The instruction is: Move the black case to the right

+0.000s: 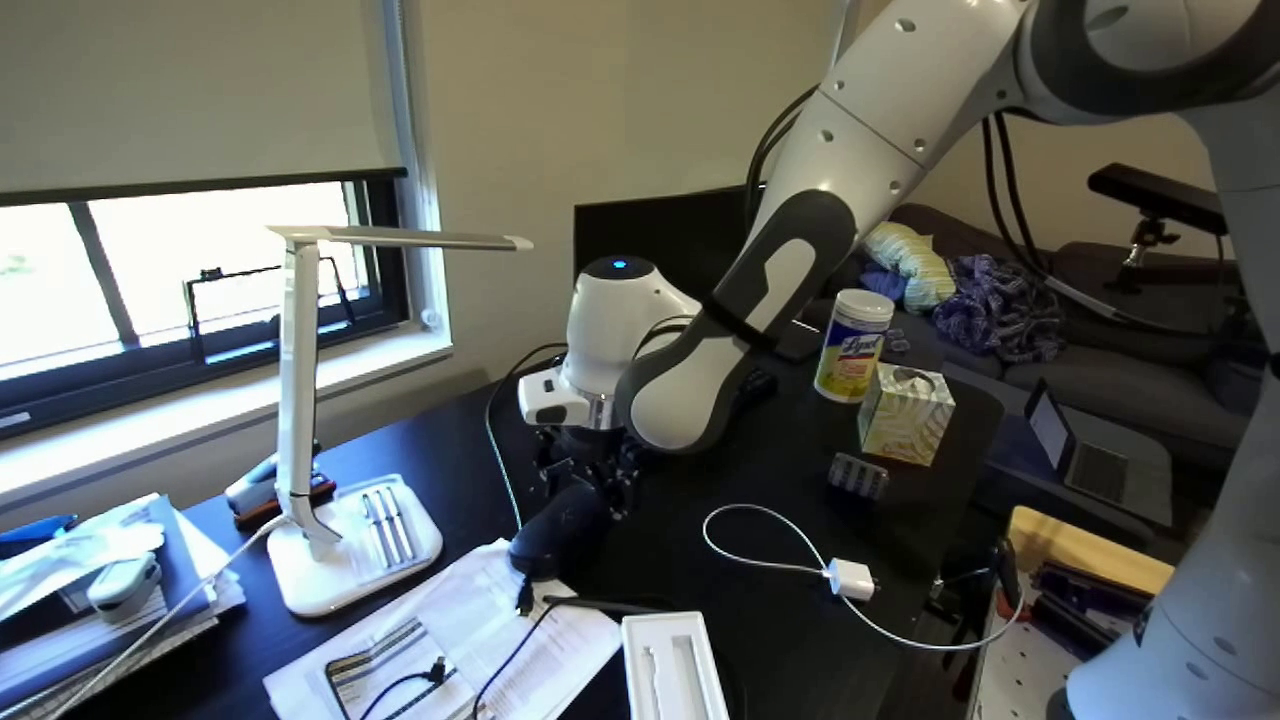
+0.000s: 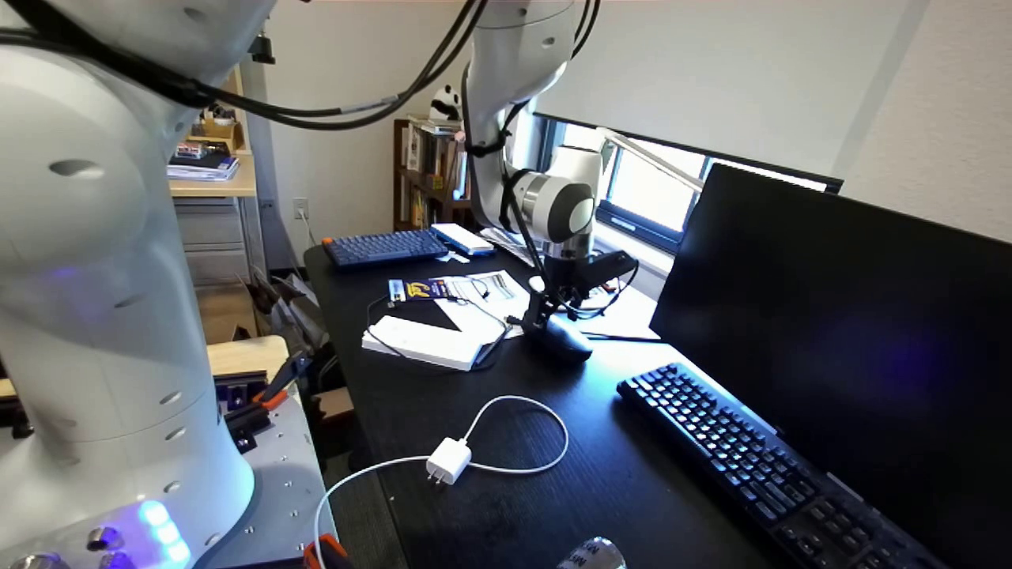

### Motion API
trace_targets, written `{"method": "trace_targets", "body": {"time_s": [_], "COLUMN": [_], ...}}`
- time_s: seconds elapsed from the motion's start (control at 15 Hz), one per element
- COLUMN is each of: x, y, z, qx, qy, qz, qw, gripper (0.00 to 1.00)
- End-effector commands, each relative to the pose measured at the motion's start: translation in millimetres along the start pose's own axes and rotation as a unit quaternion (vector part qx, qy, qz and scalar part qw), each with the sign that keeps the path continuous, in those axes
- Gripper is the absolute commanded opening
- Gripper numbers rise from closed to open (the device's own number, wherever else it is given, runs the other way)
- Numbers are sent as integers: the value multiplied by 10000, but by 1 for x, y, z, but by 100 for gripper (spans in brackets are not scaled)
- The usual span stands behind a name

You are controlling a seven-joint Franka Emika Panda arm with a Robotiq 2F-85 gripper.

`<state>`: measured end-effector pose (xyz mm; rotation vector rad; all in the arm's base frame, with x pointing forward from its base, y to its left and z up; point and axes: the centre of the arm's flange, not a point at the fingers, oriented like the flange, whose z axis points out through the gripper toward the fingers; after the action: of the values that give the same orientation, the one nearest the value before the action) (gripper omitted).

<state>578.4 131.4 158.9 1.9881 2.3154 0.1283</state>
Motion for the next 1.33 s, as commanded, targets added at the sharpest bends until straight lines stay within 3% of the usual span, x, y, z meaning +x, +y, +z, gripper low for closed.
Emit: {"method": "trace_targets", "body": {"time_s": [0.0,0.67,1.27], "x": [-6,-12,-13], "y": [3,3,-6], "z": [6,23,10], "qx": [98,208,108], "qy": [76,171,228], "qz": [-197,-329,-279], "qw": [9997,9991,9993], "gripper": [100,100,100]}}
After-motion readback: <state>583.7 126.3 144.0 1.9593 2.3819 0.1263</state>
